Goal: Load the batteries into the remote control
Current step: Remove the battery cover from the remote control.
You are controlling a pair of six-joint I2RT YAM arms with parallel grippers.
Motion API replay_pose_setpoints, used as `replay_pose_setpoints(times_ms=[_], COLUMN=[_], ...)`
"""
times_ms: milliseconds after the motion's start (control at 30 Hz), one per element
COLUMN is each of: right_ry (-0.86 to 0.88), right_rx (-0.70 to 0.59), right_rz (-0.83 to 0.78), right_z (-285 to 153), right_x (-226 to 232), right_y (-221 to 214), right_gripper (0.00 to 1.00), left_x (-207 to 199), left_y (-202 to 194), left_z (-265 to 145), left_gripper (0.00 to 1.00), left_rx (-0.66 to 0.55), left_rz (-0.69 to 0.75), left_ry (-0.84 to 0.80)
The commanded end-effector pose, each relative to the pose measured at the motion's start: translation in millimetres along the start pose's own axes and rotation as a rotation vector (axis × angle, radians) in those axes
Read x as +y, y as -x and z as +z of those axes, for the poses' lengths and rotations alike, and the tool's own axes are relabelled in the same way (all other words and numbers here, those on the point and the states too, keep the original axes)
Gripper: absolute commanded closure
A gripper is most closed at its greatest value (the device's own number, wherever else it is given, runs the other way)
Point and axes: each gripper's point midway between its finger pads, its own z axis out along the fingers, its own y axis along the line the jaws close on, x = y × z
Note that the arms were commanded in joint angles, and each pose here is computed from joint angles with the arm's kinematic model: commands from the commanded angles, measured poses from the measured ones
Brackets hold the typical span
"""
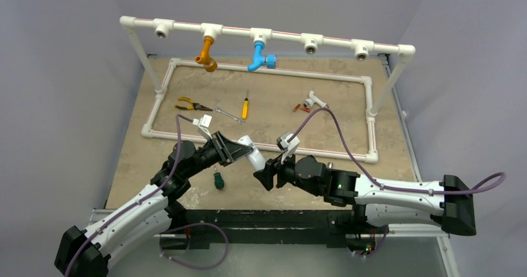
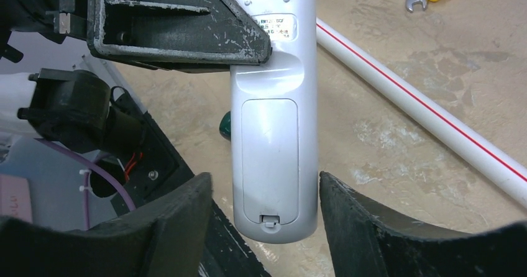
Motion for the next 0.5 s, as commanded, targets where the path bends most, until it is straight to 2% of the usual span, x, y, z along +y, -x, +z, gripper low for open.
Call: replay_pose_setpoints(times_ms=[0,467], right_ry=[0.036,-0.015], right_rx=[-0.046,-0.008], right_rz=[0.039,0.047], right_z=[-2,3], right_x=[14,7], right_y=[23,14], right_gripper=[0.41,0.43], left_x=[-21,-31], left_y=[5,7], left_z=[-1,3], left_gripper=[1.00,1.00], left_rx=[-0.012,-0.003], left_rz=[0.058,0.049], left_ry=[-0.083,-0.113])
